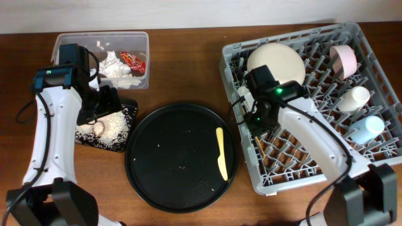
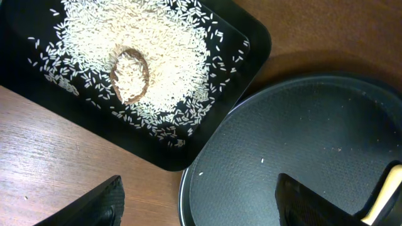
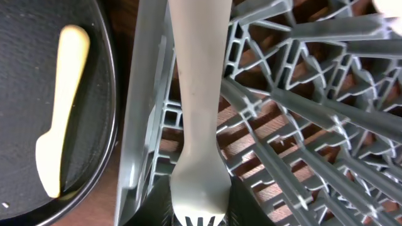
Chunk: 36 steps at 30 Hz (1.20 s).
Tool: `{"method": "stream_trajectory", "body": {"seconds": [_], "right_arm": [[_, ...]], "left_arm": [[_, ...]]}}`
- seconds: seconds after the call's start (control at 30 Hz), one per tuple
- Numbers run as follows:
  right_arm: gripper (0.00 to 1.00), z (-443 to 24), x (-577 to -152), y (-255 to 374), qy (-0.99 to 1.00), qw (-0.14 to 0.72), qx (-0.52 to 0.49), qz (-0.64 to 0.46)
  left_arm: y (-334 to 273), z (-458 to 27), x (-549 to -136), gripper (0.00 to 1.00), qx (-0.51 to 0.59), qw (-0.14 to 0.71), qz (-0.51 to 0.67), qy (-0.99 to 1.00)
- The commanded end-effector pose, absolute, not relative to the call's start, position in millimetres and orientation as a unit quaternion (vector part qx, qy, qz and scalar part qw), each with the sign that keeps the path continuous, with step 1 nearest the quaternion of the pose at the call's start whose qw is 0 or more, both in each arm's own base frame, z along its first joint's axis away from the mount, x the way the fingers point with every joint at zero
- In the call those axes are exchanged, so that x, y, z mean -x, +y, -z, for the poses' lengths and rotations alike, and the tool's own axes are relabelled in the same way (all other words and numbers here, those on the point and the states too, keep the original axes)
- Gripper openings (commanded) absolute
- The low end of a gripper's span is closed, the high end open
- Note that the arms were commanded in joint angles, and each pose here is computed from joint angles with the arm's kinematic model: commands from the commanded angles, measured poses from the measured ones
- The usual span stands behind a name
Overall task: Sort waste into correct bins and load items into the dishwasher rack
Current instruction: 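Carry the white spoon with the right gripper into the rack's left edge, then return the right gripper to the round tray and grasp the yellow fork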
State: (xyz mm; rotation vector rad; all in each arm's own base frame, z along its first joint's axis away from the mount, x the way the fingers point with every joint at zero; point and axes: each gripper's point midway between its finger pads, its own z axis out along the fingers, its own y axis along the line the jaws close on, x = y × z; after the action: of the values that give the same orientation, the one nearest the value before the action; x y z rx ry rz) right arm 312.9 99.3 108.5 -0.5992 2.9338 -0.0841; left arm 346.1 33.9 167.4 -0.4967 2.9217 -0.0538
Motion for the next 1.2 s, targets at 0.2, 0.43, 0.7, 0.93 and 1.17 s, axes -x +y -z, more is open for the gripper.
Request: {"method": "stream_trajectory", "body": {"seconds": [0.2,0.43,0.7,0.93,1.17], "right_arm": [[0.50,-120.0,-326.5,104.9,0.984,0.089,0.150,0.013],[0.54,-107.5,-279.2,198.3,0.990,0.038,0.125,-0.058],[0.53,2.0,-266.6,207.5,0.997,-0.074,0.027,-0.002],[0.33,30.0,-260.4,215.4,0.997,-0.064,0.042,-0.008],[0.09,29.8,-260.4,215.5,0.997,-0.064,0.042,-0.009]], "left_arm": [[33.1,-175.9,-346.7,0.77,0.167,0.101,0.020,0.981],[33.1,-175.9,-346.7,0.77,0.167,0.101,0.021,0.981],[33.0,-175.8,-345.9,0.77,0.167,0.099,0.020,0.981],[33.1,-175.8,-345.9,0.77,0.167,0.099,0.020,0.981],[33.0,-175.7,-345.8,0.77,0.167,0.099,0.020,0.981]]}}
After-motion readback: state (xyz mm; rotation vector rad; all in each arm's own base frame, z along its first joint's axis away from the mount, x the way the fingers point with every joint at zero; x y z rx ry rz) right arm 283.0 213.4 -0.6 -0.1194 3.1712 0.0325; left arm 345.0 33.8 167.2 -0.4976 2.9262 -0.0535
